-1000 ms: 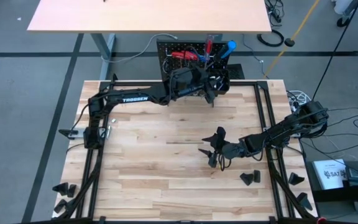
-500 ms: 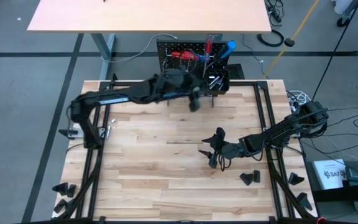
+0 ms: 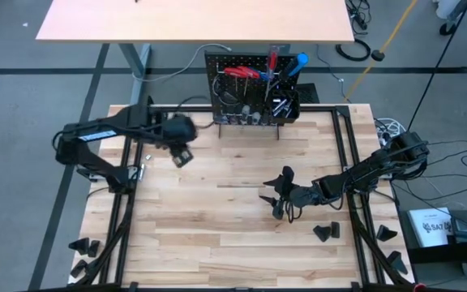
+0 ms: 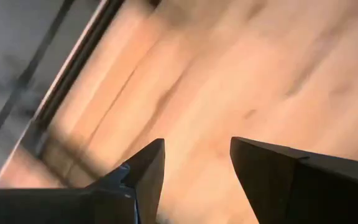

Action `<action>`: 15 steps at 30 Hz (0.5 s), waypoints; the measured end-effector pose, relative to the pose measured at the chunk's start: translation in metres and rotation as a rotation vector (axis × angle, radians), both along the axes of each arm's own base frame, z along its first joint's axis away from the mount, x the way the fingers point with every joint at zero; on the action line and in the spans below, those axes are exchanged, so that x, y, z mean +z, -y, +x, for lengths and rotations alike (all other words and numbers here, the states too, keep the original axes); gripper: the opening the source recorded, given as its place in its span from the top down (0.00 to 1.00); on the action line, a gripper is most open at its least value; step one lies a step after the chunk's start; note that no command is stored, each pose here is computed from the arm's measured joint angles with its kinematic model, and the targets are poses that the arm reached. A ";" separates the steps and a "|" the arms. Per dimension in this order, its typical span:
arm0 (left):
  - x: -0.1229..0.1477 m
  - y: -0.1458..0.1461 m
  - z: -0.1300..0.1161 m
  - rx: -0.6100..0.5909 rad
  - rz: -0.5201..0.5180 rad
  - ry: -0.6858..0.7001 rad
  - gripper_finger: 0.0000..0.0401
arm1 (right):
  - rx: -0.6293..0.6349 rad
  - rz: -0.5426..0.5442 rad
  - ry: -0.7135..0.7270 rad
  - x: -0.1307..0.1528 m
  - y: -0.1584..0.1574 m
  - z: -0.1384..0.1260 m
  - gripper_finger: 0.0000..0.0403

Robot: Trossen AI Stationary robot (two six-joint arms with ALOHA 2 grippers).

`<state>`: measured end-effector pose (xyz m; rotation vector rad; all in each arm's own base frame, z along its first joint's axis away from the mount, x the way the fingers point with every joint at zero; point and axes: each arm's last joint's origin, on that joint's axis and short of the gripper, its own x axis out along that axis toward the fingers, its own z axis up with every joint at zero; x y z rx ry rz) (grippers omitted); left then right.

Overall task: Hang tools onto peg board
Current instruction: Put the silver socket into the black bin on the peg board

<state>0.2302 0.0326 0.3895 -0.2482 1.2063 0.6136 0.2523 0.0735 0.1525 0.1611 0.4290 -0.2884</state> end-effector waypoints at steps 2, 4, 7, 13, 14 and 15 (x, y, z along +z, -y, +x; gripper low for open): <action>-0.009 0.005 -0.008 0.095 0.024 -0.024 0.52 | 0.000 0.000 0.000 0.000 0.000 0.000 0.41; -0.021 0.008 -0.017 0.107 -0.001 -0.026 0.52 | 0.000 0.000 0.000 0.000 0.000 0.000 0.41; -0.045 0.005 -0.030 0.189 -0.023 -0.120 0.52 | 0.000 -0.001 -0.001 0.000 0.000 0.000 0.41; -0.110 -0.007 -0.055 0.262 -0.147 -0.269 0.52 | 0.000 -0.001 0.000 0.000 0.000 0.000 0.41; -0.119 -0.010 -0.059 0.267 -0.163 -0.261 0.52 | 0.000 0.000 0.000 0.000 0.000 0.000 0.41; -0.127 -0.012 -0.063 0.281 -0.180 -0.258 0.52 | 0.000 0.000 -0.002 0.000 0.000 0.000 0.41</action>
